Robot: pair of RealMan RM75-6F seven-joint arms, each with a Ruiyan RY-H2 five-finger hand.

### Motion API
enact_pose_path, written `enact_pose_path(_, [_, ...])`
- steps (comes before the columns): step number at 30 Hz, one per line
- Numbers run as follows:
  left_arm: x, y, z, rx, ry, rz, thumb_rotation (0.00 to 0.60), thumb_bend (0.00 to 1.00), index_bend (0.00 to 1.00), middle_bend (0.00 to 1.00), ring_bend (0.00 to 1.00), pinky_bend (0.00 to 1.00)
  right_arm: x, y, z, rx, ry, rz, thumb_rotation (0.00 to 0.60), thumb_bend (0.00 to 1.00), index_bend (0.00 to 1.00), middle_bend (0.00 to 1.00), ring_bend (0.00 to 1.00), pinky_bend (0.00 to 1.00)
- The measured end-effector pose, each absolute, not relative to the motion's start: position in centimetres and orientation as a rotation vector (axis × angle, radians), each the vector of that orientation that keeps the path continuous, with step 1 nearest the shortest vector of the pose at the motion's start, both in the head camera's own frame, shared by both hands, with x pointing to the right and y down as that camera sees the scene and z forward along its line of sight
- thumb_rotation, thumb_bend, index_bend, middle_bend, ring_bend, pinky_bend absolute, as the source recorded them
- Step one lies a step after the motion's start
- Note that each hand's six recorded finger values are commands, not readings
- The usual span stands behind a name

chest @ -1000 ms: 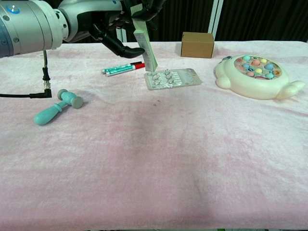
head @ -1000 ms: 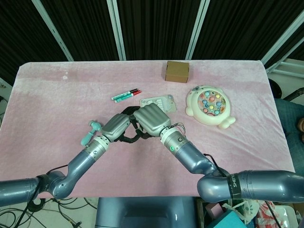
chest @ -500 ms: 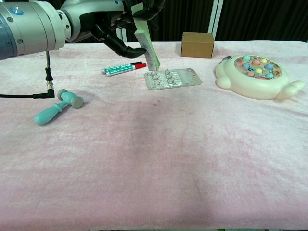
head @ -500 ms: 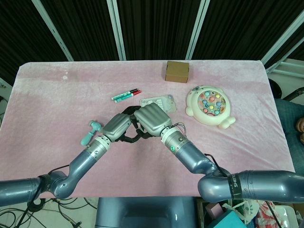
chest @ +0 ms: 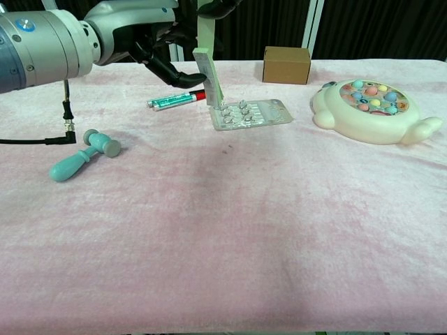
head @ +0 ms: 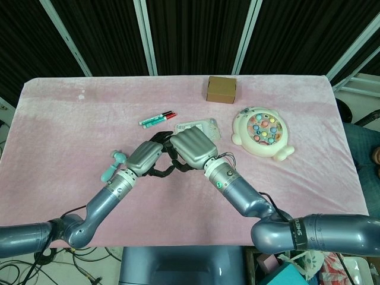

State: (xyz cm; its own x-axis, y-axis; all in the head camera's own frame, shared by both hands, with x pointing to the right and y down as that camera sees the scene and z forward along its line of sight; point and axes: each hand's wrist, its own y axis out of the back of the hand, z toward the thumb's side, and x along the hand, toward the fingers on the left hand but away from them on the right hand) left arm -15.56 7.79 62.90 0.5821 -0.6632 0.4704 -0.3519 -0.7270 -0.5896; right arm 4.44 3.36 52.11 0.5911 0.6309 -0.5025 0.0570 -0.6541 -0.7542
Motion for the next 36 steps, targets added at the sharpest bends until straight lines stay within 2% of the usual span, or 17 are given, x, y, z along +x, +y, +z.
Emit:
enact_pose_path(19, [-22.4,6.6,67.0,-2.231,0.826,-1.193,0.600,0.46,0.61,0.14,0.00,0.00,9.8,1.2,51.6,-2.035,-0.615,1.129,0.600,0.63,0.81,0.78,0.91,0.96])
enact_pose_path(25, [-22.1,7.5,67.2,-2.215,0.733,-1.174,0.600,0.46,0.61,0.14,0.00,0.00,11.4,2.5,54.0,-2.032,-0.552,1.203,0.600,0.63,0.81,0.78,0.91,0.96])
enact_pose_path(36, [-20.8,9.7,68.5,-2.295,0.599,-1.207,0.600,0.46,0.61,0.13,0.00,0.00,11.9,6.7,60.7,-2.055,-0.388,1.294,0.600,0.63,0.81,0.78,0.91,0.96])
